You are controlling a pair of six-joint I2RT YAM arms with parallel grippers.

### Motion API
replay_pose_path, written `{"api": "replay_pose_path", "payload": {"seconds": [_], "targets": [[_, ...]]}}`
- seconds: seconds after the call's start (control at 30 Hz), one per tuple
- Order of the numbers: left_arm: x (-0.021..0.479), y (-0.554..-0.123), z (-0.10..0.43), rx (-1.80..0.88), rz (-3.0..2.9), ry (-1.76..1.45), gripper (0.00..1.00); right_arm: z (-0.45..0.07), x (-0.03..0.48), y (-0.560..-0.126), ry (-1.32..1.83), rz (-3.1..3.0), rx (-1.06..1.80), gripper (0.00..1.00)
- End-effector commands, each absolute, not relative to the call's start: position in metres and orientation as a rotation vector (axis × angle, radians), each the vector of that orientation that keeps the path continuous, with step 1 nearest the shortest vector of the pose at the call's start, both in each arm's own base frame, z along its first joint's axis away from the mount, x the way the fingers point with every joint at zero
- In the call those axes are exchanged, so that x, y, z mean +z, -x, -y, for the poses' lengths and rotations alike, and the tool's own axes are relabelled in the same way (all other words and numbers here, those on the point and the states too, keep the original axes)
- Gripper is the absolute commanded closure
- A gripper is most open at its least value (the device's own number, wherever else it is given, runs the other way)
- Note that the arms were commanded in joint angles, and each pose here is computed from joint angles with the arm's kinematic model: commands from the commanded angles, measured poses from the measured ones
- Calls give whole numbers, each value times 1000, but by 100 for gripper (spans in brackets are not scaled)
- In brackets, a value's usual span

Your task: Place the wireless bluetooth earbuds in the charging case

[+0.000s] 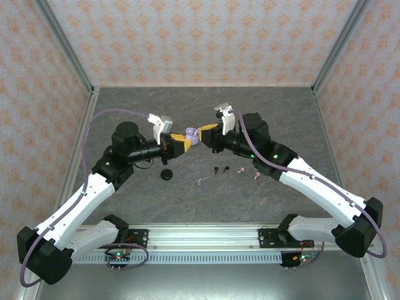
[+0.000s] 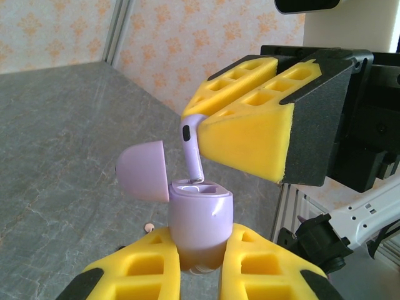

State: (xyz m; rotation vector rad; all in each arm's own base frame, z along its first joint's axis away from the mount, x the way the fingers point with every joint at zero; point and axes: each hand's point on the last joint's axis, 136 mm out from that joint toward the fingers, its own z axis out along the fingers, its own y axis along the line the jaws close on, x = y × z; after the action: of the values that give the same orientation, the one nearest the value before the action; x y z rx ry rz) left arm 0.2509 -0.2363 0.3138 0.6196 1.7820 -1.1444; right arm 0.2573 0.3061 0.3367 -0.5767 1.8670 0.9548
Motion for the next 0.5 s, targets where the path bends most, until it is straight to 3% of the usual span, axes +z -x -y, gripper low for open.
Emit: {"api": "replay_pose_path", "payload": {"seconds": [0.0,0.47], "targets": [[326,-245,240,-1152,-1715,-668,100,-316,354,-249,613,-1818,1028,82],[326,-245,239,-1148,-1712,-664,100,-314,331,-238,712,-1896,999,82]]}}
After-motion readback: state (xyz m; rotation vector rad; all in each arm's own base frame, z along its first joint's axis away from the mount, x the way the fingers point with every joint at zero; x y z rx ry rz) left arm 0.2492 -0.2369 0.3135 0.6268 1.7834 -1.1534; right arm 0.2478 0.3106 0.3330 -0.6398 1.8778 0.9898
